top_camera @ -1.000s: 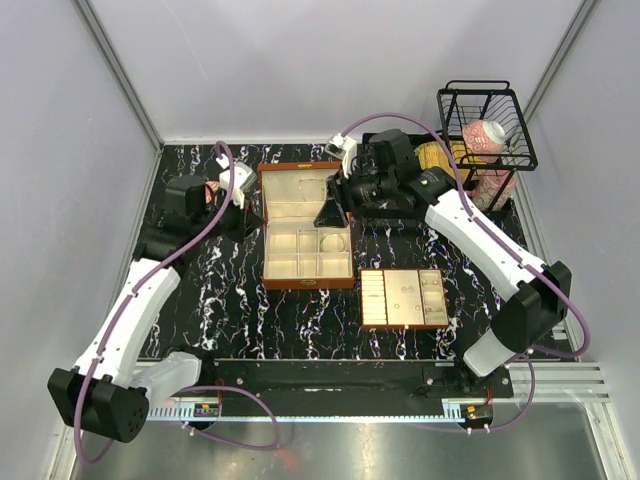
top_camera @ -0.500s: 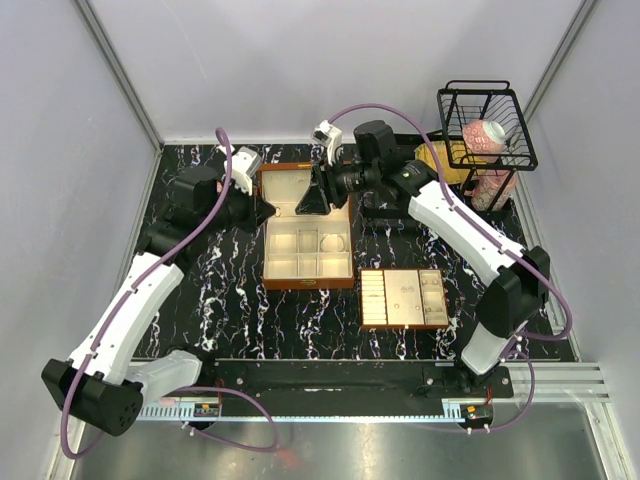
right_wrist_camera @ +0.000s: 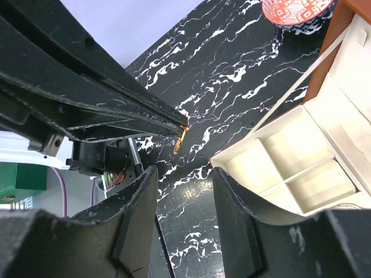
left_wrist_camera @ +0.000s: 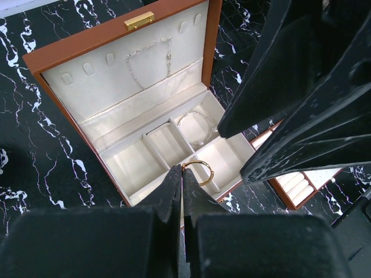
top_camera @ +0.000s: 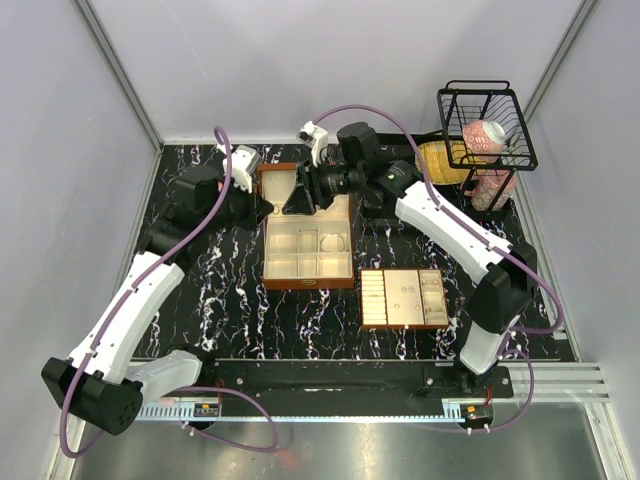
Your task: Organize the mixed jewelry
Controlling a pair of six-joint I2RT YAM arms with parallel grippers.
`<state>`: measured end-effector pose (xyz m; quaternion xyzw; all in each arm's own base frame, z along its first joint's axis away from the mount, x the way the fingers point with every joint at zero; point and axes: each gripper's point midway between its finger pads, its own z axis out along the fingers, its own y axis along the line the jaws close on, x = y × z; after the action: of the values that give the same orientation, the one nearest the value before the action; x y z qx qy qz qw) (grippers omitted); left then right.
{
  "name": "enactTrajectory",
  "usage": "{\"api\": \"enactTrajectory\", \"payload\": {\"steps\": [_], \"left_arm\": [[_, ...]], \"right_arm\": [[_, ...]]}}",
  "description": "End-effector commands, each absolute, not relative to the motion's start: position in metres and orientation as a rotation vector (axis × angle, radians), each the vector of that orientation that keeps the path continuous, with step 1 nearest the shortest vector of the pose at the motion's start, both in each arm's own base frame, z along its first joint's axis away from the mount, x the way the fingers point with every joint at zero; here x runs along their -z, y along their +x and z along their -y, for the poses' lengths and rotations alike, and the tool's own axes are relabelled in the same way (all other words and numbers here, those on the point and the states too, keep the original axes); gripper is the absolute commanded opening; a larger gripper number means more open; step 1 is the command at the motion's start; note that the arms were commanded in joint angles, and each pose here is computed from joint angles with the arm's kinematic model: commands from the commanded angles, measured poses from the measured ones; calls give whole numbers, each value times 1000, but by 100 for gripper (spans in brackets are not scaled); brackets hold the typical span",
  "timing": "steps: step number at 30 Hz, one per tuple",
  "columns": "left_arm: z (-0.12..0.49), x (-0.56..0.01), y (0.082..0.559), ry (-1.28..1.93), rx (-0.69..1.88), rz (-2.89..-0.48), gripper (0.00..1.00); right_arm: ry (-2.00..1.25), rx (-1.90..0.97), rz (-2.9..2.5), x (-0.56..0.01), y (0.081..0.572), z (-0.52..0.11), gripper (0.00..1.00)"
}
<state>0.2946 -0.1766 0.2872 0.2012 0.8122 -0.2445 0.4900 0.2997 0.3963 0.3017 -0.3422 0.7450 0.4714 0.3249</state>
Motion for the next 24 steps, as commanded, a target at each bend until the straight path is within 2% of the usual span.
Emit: {"api": "enactTrajectory", "payload": {"steps": [1,24], "left_arm": [[177,-314,304,448,581,-1903,0],[178,-310,304,445,585,-1909,0]], "right_arm": [[-862,-1202,-1909,-314,309,-409,48],[-895,-1243,-1906,-313,302,-428,40]]}}
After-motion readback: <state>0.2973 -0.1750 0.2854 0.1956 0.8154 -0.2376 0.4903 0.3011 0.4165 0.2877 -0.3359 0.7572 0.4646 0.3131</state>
